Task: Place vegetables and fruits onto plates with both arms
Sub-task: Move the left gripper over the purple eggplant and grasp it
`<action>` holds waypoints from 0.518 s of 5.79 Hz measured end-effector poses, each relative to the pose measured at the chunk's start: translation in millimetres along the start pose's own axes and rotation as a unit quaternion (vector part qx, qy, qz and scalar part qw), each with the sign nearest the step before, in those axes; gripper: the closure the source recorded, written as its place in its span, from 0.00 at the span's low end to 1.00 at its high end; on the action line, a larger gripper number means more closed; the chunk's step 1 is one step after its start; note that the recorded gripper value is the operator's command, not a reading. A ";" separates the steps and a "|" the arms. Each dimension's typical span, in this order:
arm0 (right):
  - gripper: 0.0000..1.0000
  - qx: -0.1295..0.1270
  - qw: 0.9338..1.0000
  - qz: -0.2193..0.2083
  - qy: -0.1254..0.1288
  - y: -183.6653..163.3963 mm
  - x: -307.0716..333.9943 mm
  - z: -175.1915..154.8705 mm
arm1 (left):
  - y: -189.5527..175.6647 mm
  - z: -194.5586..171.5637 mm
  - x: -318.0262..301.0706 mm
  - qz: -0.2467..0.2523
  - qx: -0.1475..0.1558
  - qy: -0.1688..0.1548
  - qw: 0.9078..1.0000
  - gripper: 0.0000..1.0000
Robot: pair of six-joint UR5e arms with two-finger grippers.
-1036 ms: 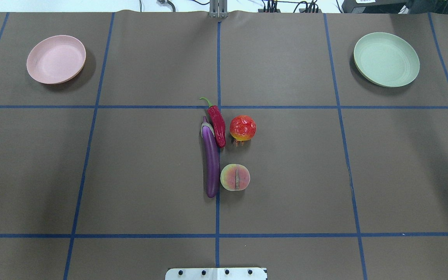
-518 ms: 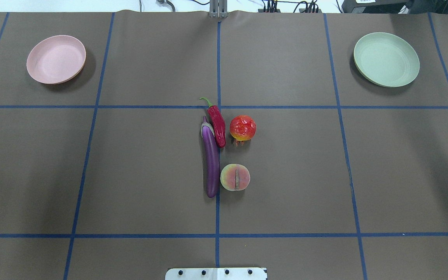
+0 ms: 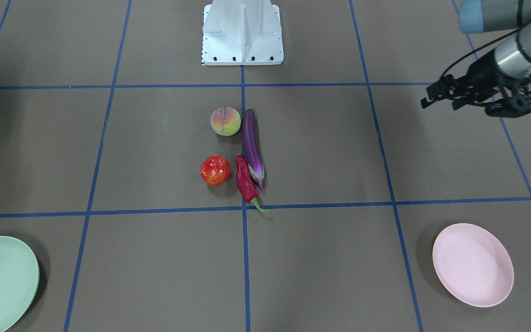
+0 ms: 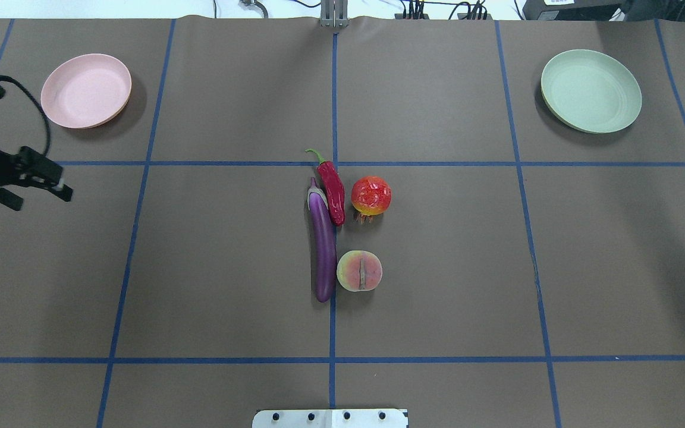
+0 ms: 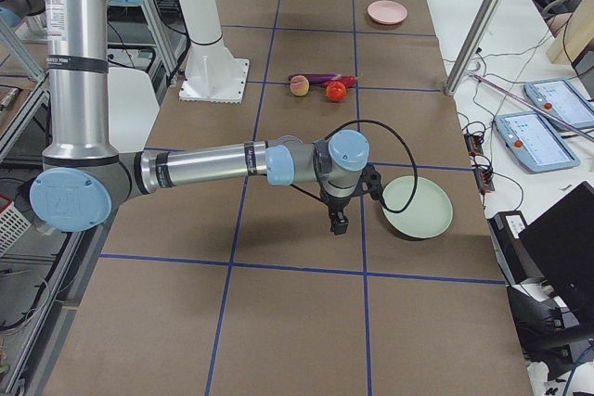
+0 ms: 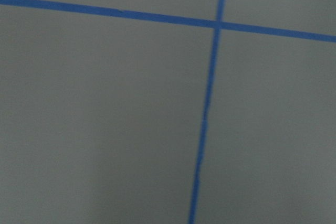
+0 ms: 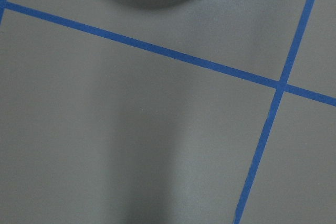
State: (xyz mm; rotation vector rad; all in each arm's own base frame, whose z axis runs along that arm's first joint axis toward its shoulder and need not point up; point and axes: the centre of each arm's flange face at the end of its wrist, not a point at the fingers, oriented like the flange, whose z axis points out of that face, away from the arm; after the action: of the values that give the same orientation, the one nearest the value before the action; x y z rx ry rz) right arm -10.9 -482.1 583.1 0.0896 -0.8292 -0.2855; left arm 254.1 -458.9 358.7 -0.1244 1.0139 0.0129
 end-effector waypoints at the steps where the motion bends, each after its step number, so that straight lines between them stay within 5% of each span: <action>1: 0.00 0.000 1.000 0.001 0.000 1.8 0.8 0.9 | 9.9 52.5 97.6 0.025 0.009 -0.015 1.000 0.01; 3: 0.00 -0.001 1.000 0.002 -0.001 4.1 1.4 2.2 | 23.8 136.2 213.7 0.055 -0.008 -0.027 0.998 0.00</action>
State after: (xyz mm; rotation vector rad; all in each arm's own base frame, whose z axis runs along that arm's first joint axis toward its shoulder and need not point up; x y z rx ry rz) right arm -10.8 -478.5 586.4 0.0857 -0.8304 -0.2826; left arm 480.7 -430.4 246.4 -0.0815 0.9651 0.1237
